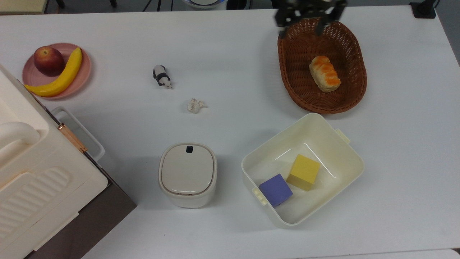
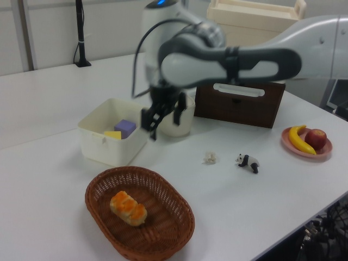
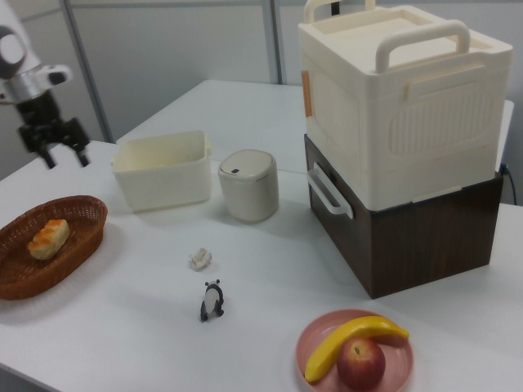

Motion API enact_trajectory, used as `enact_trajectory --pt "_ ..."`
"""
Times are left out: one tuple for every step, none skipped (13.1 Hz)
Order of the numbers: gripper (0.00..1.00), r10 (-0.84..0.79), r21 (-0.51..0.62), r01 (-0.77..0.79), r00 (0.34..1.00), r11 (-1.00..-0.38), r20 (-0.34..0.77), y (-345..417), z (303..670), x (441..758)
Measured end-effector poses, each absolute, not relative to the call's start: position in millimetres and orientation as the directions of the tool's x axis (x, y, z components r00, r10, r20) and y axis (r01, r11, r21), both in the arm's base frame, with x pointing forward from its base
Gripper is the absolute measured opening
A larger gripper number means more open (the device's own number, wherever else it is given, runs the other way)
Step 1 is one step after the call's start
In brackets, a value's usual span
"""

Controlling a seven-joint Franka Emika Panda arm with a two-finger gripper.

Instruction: Put the bread in the basket

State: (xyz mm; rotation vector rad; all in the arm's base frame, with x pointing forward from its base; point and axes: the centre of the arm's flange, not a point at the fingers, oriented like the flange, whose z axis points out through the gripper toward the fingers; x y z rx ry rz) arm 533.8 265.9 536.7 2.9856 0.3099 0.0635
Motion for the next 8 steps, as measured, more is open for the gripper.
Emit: enact_trajectory --pt "1.00 0.173 0.145 0.166 0.984 -0.975 0.037 230 549 544" --pt "1.00 0.155 0.152 0.149 0.988 -0.977 0.027 193 560 550" --pt "1.00 0.138 0.156 0.134 0.990 -0.979 0.018 168 568 552" --pt "1.00 0.112 0.160 0.109 0.994 -0.981 0.011 142 576 553" --pt "1.00 0.065 0.159 0.064 0.998 -0.985 0.005 106 591 552" --pt "1.00 0.030 0.149 0.029 1.000 -0.988 0.007 86 600 551" --pt "1.00 -0.011 0.126 -0.012 1.000 -0.992 0.014 67 608 550" --pt "1.00 -0.046 0.100 -0.048 0.999 -0.994 0.022 48 616 549"
